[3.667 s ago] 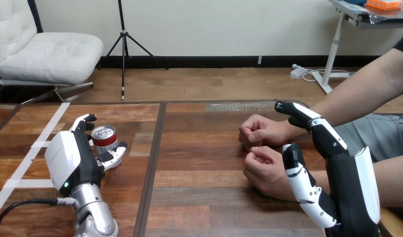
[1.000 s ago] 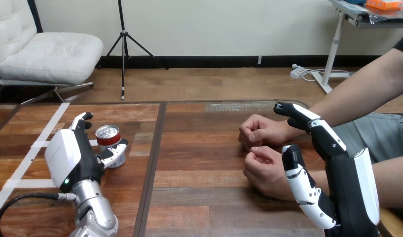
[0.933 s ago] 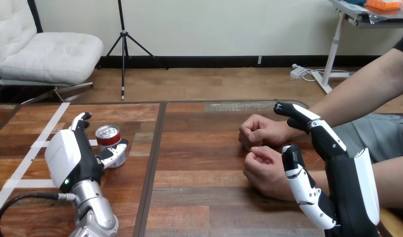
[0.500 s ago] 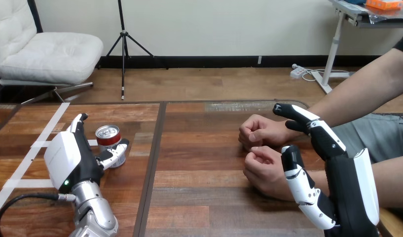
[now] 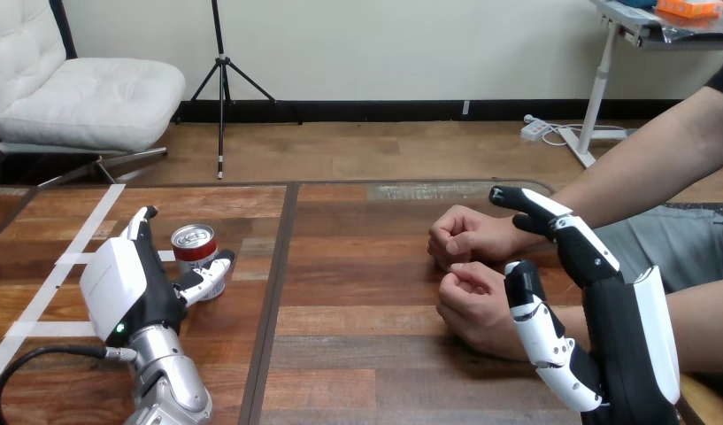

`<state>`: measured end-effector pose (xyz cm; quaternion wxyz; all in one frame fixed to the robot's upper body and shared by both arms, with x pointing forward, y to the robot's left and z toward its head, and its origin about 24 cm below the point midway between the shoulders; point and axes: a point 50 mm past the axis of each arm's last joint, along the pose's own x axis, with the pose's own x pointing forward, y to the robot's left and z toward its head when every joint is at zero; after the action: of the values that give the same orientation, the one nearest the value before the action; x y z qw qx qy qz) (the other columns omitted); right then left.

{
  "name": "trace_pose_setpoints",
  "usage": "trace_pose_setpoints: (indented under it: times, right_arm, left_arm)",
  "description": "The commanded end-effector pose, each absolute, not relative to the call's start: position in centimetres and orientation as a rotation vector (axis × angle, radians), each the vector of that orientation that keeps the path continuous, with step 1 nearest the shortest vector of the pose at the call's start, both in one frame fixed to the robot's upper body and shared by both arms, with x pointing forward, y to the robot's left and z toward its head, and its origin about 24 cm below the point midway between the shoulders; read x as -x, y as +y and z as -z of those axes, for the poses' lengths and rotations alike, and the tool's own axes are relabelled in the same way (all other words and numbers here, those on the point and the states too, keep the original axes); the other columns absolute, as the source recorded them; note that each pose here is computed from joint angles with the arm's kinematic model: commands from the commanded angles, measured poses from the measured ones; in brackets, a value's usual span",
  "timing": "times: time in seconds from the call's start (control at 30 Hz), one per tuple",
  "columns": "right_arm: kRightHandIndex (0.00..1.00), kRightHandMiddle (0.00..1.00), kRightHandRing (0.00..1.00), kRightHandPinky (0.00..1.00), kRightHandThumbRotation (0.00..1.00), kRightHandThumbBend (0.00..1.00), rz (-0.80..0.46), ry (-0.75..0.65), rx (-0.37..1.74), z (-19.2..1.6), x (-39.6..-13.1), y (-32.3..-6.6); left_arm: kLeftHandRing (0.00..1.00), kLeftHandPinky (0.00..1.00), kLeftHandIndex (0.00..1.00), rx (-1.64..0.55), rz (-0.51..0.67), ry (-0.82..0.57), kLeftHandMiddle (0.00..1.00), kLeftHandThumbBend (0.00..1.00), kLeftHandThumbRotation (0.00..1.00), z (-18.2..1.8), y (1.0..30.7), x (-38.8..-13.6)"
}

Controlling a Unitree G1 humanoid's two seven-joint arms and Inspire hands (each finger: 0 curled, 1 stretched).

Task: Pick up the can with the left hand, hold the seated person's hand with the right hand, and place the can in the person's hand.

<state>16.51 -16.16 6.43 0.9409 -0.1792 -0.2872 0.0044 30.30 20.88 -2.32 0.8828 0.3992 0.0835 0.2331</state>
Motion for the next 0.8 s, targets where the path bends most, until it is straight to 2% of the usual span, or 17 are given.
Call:
trace_pose_setpoints:
  times: [0.0,0.77]
  right_arm:
    - [0.79,0.81,0.84,0.81,0.7,0.31,0.003,-0.672,0.358,-7.87,-16.97,-16.02]
    - [0.79,0.81,0.84,0.81,0.7,0.31,0.009,-0.671,0.371,-7.72,-16.75,-16.17]
  left_arm:
    - [0.81,0.71,0.85,-0.833,-0.496,0.068,0.86,0.84,0.36,-0.9,20.74,-32.95]
    - [0.77,0.68,0.84,-0.865,-0.427,0.099,0.83,0.82,0.39,-1.35,20.39,-33.86]
